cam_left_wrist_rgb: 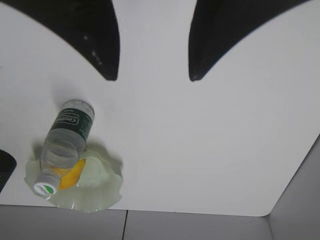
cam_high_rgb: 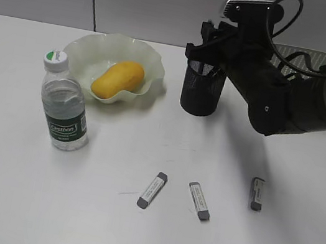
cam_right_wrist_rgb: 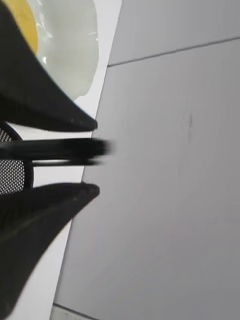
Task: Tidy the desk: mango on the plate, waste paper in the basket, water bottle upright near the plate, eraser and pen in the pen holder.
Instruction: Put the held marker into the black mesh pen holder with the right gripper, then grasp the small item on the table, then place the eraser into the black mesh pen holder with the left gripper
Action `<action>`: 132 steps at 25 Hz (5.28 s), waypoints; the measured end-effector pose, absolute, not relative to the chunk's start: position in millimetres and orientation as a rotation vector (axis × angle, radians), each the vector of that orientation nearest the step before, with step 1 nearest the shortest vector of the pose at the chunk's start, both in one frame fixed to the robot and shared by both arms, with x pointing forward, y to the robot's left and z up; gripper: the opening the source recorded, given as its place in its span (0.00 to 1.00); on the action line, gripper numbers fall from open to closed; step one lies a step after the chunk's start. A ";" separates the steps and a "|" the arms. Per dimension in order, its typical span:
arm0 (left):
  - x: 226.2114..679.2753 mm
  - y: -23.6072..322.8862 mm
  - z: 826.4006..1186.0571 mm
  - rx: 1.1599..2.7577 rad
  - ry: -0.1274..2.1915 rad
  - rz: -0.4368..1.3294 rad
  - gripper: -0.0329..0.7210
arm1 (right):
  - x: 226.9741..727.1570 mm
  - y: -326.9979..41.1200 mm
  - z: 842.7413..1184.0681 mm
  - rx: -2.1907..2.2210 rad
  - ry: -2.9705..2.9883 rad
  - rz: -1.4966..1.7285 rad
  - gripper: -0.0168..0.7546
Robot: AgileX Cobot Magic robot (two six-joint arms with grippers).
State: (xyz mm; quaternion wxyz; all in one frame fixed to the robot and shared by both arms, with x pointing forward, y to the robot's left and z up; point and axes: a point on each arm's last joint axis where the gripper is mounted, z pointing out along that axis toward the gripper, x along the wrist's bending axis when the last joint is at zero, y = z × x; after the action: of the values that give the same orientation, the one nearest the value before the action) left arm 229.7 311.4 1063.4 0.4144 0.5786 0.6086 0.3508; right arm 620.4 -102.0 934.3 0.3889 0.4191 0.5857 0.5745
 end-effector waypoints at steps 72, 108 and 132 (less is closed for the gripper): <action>480.5 -10.9 926.1 2.466 1.164 0.165 0.60 | 235.3 -307.7 1056.9 1.277 1.870 1.235 0.50; 624.1 1.0 991.8 1.428 0.601 0.546 0.23 | 235.3 -307.7 1056.9 1.276 1.870 1.234 0.50; 595.5 42.8 1054.4 1.911 0.994 0.643 0.40 | 235.4 -307.9 1056.9 1.274 1.869 1.232 0.50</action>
State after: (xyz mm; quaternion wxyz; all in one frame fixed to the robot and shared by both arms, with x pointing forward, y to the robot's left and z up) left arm 595.5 42.8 1054.4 0.4319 0.7667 0.3989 0.2581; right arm 235.4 -307.9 1056.9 0.2792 0.4751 0.6968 0.4591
